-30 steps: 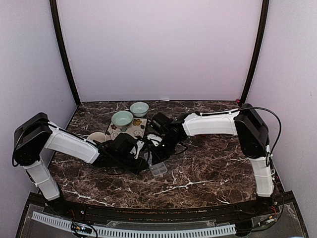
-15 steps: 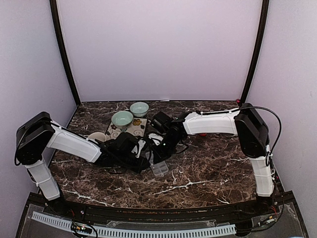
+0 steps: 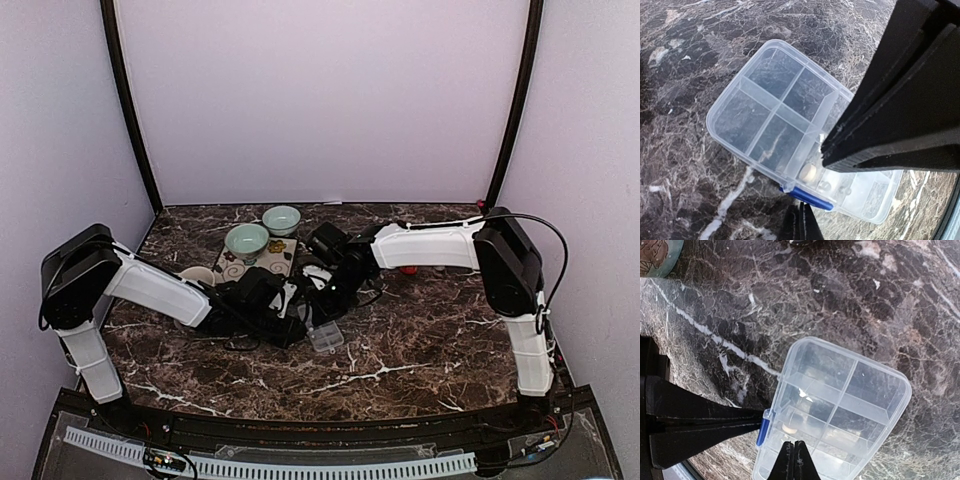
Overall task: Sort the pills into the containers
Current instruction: Close the lid of the pill container.
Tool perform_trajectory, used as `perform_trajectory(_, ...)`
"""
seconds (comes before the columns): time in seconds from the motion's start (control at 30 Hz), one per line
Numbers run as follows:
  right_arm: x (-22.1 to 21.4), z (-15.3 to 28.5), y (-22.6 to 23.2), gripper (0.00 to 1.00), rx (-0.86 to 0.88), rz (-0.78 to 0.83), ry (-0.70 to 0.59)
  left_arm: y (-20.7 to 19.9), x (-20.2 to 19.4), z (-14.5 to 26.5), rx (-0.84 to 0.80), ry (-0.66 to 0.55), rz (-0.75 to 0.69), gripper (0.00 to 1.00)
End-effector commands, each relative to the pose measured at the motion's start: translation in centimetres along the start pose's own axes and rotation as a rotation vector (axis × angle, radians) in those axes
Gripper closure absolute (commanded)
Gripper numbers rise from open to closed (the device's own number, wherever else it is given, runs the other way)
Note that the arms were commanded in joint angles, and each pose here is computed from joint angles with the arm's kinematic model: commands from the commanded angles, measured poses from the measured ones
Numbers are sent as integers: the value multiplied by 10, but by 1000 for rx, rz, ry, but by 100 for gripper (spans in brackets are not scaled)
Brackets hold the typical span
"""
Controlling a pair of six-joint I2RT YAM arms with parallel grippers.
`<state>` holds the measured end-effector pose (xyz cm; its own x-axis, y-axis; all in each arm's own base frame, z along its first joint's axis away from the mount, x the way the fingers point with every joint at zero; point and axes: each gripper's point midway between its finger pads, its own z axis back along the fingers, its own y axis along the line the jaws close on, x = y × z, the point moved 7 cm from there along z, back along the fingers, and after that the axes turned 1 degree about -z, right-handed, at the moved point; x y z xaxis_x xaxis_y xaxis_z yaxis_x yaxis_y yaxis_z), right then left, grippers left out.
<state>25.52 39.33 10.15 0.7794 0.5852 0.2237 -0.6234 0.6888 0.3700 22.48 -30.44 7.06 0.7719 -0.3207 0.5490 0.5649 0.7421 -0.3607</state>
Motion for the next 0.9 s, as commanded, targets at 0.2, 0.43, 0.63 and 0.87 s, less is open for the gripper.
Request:
perform_trajectory(0.2, -45, -53, -6, 85, -53, 66, 204, 0, -4, -13, -5, 33, 29, 100)
perform_trajectory(0.43, -39, -41, -7, 74, -87, 68, 148, 1, -3, -13, 10, 38, 33, 100)
perform_trajectory(0.63, -36, -34, -6, 71, -93, 68, 114, 1, -2, -12, 15, 32, 34, 100)
perform_trajectory(0.87, -30, -25, -7, 70, -120, 65, 79, 1, -1, -12, 19, 28, 30, 100)
